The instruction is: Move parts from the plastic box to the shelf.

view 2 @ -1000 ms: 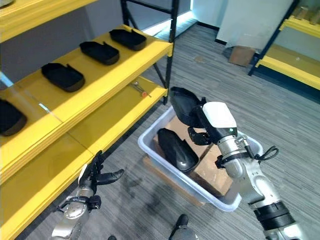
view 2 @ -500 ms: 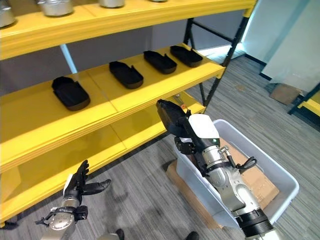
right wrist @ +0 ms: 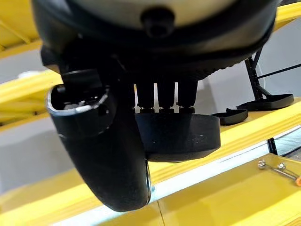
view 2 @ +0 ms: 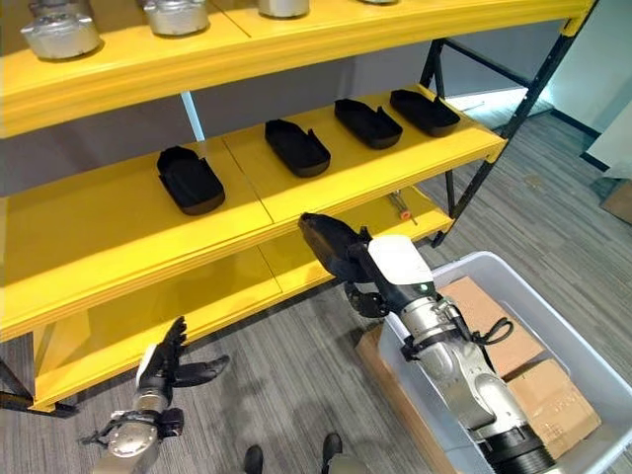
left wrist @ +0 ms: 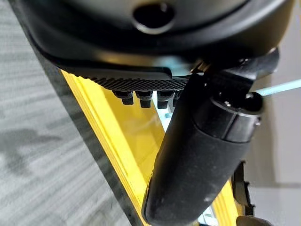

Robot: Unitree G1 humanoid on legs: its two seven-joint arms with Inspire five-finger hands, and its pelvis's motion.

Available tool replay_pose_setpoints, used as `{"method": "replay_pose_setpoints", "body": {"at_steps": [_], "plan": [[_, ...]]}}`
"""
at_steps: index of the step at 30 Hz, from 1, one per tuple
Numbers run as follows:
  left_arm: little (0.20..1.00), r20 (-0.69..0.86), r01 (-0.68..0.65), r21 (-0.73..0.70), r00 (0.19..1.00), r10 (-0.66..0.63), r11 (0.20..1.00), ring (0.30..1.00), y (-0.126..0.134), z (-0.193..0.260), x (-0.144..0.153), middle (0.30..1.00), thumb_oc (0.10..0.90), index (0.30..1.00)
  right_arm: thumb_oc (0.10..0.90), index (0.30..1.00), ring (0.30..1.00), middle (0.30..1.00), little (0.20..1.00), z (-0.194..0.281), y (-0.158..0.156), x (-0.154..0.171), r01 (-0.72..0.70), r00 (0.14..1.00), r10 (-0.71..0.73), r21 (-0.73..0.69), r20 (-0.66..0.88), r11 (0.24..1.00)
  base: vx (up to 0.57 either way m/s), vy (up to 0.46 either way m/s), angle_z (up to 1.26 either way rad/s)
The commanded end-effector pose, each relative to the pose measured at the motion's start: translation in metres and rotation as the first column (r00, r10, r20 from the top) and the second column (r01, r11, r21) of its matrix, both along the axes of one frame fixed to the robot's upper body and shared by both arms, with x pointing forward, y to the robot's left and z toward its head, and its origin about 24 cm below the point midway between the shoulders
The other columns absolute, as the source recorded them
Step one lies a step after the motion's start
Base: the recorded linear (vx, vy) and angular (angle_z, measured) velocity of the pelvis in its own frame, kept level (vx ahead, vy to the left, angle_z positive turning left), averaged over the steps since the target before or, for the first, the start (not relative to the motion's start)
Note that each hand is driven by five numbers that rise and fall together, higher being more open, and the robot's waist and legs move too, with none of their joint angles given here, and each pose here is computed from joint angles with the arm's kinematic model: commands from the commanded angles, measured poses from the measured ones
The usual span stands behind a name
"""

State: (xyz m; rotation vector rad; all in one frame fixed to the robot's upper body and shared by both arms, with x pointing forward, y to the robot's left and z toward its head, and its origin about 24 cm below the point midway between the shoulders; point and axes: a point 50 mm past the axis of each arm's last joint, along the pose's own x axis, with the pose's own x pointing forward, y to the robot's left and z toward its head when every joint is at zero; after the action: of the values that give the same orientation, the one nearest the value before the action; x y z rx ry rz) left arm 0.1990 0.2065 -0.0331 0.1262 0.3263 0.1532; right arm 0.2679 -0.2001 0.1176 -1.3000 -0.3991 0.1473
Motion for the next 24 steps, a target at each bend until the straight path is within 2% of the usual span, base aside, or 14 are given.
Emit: {"method": "replay_pose_setpoints", "body": {"at_steps": [1, 6, 10, 14, 19, 24], "plan": [[1.0, 0.232, 0.008, 0.062, 0.972, -0.022, 0.998, 1.0, 0.011, 0.044, 0.024, 1.0, 0.9, 1.0, 0.4, 0.3, 0.3, 0.3, 0.3, 0.072, 0.017, 0.004, -0.131, 0.936, 0.084, 0.117, 0.341, 0.985, 0.19, -0.125, -0.19], [1.0, 0.229, 0.024, 0.042, 0.973, -0.033, 0.999, 1.0, 0.006, 0.044, 0.029, 1.0, 0.9, 1.0, 0.4, 0.3, 0.3, 0.3, 0.3, 0.085, 0.024, 0.003, -0.186, 0.91, 0.12, 0.133, 0.397, 0.973, 0.11, -0.148, 0.15], [1.0, 0.231, 0.028, 0.022, 0.972, -0.032, 0.999, 1.0, 0.007, 0.045, 0.028, 1.0, 0.9, 1.0, 0.4, 0.3, 0.3, 0.3, 0.3, 0.095, 0.024, -0.002, -0.194, 0.884, 0.126, 0.109, 0.45, 0.975, 0.09, 0.002, 0.96], [1.0, 0.231, 0.006, 0.031, 0.973, -0.013, 1.0, 1.0, 0.009, 0.045, 0.027, 1.0, 0.9, 1.0, 0.4, 0.3, 0.3, 0.3, 0.3, 0.1, 0.018, -0.002, -0.162, 0.877, 0.1, 0.095, 0.471, 0.982, 0.24, 0.267, 0.39], [1.0, 0.23, -0.001, 0.018, 0.973, -0.003, 1.0, 1.0, 0.007, 0.042, 0.025, 1.0, 0.9, 1.0, 0.4, 0.3, 0.3, 0.3, 0.3, 0.098, 0.017, -0.008, -0.145, 0.872, 0.077, 0.105, 0.484, 0.984, 0.27, 0.318, -0.25], [1.0, 0.258, 0.024, 0.086, 0.965, -0.045, 0.996, 1.0, 0.012, 0.053, 0.035, 1.0, 0.9, 1.0, 0.4, 0.3, 0.3, 0.3, 0.3, 0.102, 0.023, -0.013, -0.168, 0.851, 0.079, 0.127, 0.518, 0.977, 0.18, 0.269, -0.13]]}}
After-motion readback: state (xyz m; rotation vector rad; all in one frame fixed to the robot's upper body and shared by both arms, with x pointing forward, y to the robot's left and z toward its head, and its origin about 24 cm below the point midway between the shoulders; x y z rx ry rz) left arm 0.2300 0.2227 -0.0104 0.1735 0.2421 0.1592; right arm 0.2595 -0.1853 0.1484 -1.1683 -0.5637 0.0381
